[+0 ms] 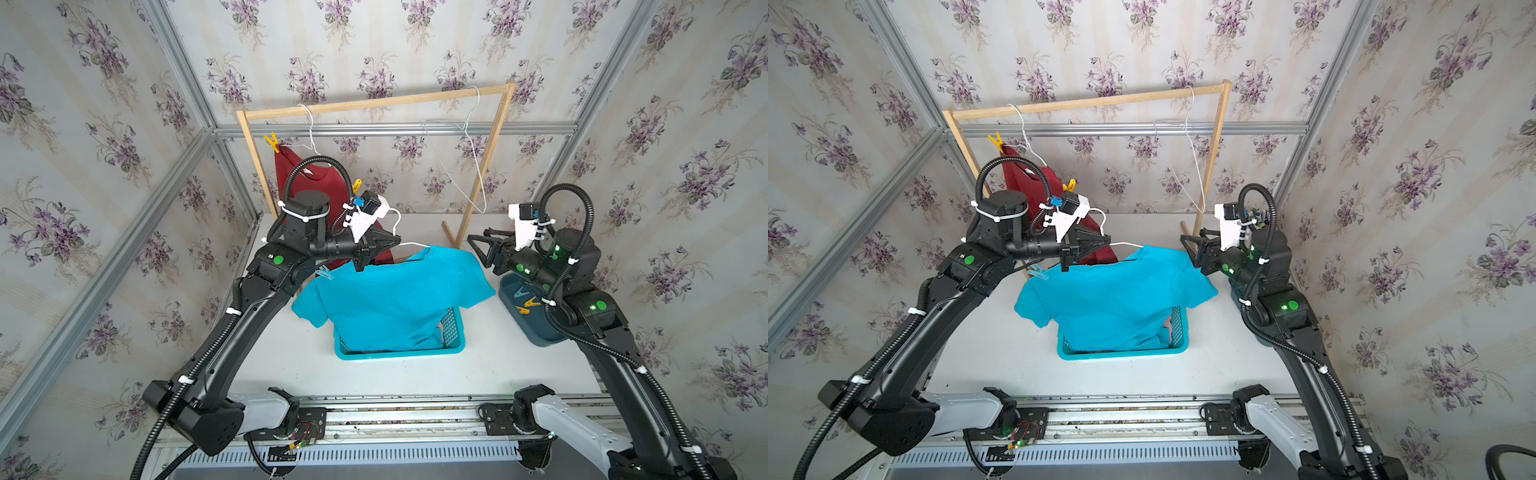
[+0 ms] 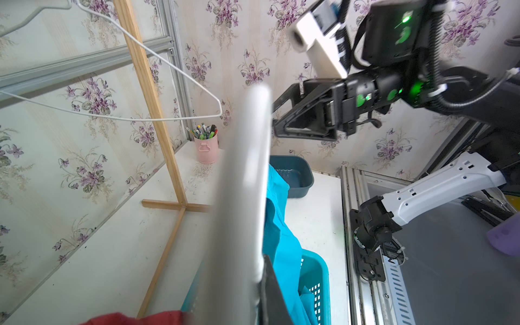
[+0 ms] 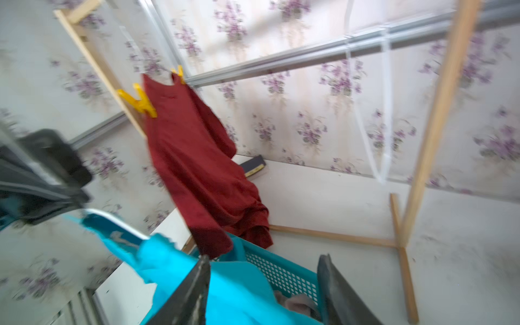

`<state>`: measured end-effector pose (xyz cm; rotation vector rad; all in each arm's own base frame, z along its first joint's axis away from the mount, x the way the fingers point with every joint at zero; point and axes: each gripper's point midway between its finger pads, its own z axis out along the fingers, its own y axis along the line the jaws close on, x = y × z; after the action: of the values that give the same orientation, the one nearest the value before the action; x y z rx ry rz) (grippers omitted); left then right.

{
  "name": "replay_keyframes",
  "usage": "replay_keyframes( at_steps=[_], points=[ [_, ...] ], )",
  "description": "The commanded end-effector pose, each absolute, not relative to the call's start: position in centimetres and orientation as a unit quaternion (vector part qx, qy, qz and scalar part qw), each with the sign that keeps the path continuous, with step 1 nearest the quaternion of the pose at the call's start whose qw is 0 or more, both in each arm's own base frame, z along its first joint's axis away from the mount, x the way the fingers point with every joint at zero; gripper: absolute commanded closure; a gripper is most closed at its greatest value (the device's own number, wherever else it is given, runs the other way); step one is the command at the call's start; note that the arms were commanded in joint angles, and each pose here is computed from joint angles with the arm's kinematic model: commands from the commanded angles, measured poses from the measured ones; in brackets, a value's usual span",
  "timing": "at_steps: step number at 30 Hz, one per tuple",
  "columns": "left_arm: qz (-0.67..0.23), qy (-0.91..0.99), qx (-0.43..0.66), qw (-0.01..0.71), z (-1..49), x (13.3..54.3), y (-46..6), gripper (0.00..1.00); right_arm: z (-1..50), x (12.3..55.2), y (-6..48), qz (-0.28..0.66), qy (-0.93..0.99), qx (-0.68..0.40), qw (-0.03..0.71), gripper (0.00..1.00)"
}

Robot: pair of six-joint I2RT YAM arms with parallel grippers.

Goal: Remove the clothespins securing t-shirts to the hanger
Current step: Adjust the hanger.

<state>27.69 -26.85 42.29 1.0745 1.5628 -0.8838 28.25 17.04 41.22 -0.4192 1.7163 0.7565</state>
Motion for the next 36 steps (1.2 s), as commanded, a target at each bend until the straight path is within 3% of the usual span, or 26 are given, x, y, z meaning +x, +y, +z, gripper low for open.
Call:
replay_keyframes(
  at_steps=[1,7,20,23,26,29,34,36],
  points=[
    [-0.347,0.66,0.435,0.505,42.2,28.2,-26.7,1.0,43.2,26.4,20.4,0.346,0.693,-0.272,0.571,0.41],
    [-0.376,0.656,0.45,0.475,41.4,26.9,-27.9,1.0,42.4,23.7,27.2,0.374,0.637,-0.414,0.532,0.29],
    [-0.423,0.628,0.468,0.455,42.6,25.4,-28.8,1.0,38.7,24.4,30.0,0.377,0.631,-0.493,0.466,0.27],
    [-0.436,0.621,0.472,0.449,42.9,25.0,-29.0,1.0,38.8,24.9,30.4,0.363,0.631,-0.496,0.473,0.39],
    [-0.429,0.623,0.472,0.454,42.8,25.2,-28.9,1.0,39.2,24.9,30.7,0.352,0.619,-0.507,0.486,0.73],
    [-0.424,0.621,0.473,0.46,43.0,25.0,-28.7,0.98,39.4,24.5,30.7,0.346,0.599,-0.528,0.493,0.96],
    [-0.397,0.622,0.477,0.478,42.7,25.0,-28.0,0.93,39.8,24.1,30.6,0.324,0.57,-0.56,0.507,1.0],
    [-0.389,0.623,0.478,0.482,42.4,25.0,-27.7,0.82,39.9,24.1,30.5,0.315,0.563,-0.57,0.509,1.0]
  ],
)
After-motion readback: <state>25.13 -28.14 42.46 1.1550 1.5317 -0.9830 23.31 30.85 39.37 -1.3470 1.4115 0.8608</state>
